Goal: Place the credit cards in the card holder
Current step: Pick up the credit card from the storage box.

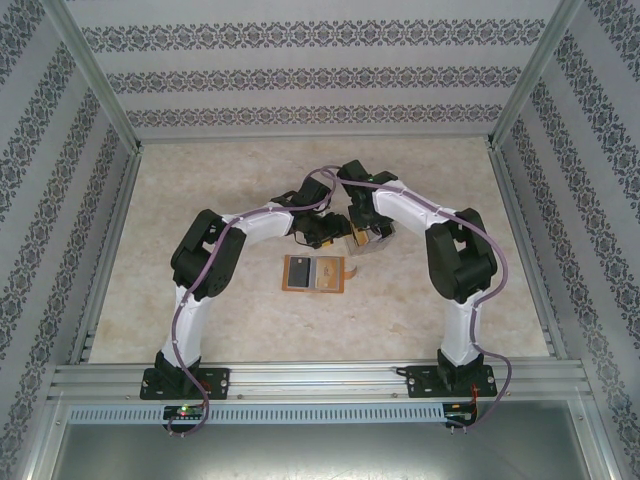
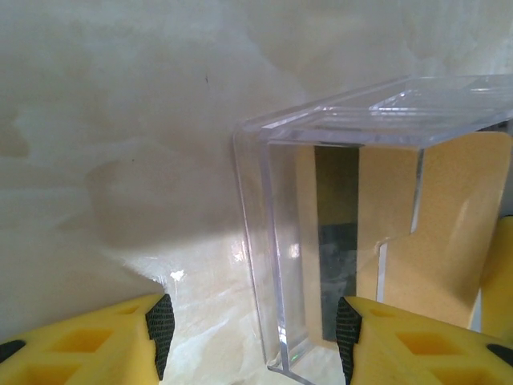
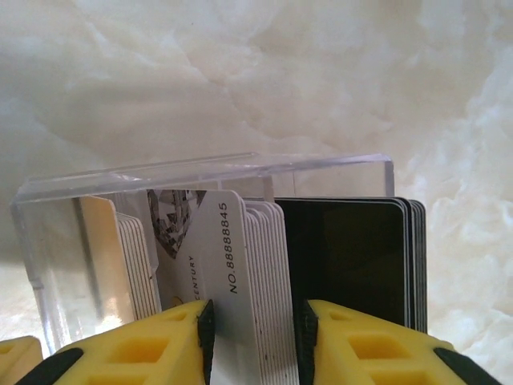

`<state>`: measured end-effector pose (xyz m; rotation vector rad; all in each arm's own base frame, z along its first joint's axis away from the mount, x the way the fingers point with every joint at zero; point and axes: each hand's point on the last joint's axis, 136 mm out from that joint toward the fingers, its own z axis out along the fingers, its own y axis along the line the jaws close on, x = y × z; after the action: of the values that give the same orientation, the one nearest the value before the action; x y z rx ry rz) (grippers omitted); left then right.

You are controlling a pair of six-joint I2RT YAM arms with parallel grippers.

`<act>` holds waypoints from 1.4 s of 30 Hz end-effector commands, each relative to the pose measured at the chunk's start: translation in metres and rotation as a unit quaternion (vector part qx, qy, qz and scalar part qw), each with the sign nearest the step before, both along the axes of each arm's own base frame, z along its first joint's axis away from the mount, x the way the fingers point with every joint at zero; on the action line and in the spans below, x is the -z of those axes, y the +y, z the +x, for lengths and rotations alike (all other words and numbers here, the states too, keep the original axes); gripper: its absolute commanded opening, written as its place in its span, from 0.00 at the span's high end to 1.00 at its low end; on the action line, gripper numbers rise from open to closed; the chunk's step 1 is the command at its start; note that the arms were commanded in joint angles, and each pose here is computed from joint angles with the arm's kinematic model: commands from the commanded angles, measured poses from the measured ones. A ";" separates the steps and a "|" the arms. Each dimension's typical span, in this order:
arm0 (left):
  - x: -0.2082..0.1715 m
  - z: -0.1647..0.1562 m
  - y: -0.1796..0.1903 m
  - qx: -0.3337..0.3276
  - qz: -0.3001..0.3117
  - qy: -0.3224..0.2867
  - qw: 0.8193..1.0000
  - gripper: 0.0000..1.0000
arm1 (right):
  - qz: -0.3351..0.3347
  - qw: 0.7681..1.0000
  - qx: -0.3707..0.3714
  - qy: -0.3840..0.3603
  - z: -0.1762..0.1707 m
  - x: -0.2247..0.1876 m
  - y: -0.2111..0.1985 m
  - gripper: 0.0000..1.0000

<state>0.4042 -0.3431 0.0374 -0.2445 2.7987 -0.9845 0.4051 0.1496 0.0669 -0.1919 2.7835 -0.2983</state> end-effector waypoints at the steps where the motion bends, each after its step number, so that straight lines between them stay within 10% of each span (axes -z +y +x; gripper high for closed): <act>1: 0.022 -0.008 0.004 0.004 0.029 0.025 0.999 0.41 | -0.064 0.998 -0.009 -0.006 0.000 -0.004 -0.011 0.64; 42: 0.016 -0.012 0.007 0.003 0.025 0.018 1.000 0.44 | -0.019 0.999 0.002 -0.048 -0.003 -0.044 -0.007 0.91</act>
<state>0.4038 -0.3427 0.0361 -0.2467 2.8035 -0.9808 0.4081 0.1417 0.0964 -0.2038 2.6890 -0.3962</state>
